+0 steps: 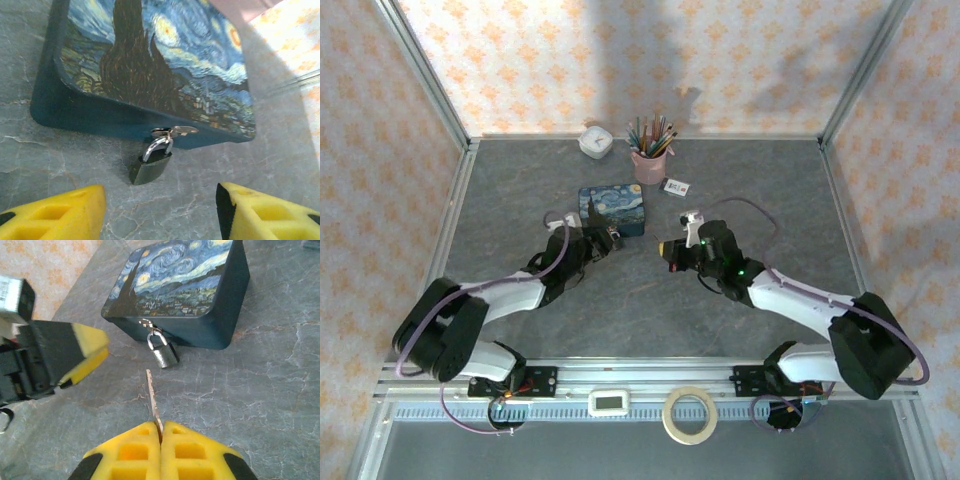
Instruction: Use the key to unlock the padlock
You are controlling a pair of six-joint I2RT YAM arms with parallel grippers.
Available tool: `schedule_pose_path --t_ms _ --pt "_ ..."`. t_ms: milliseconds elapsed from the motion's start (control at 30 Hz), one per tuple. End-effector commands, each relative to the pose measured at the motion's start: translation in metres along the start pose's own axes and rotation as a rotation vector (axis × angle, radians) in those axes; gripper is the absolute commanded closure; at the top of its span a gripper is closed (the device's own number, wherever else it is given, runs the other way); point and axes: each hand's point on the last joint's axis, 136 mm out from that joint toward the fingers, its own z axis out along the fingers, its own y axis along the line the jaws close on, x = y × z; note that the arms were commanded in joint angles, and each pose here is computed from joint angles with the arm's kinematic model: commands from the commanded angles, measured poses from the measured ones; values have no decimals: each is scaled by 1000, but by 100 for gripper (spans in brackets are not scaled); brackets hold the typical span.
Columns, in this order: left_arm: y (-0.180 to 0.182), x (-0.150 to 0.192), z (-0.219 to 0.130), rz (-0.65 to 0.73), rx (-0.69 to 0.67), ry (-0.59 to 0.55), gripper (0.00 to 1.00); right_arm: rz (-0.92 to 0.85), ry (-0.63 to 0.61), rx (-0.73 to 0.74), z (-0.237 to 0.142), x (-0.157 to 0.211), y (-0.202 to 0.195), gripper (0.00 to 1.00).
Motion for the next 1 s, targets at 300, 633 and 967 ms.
schedule_pose_path --t_ms 300,633,967 --pt "-1 35 54 97 -86 106 41 -1 -48 6 -10 -4 -3 100" --pt "19 38 78 52 -191 57 42 3 -69 10 -12 -7 -4 100" --pt "22 32 87 36 -199 10 58 6 -92 32 -15 -10 -7 100"
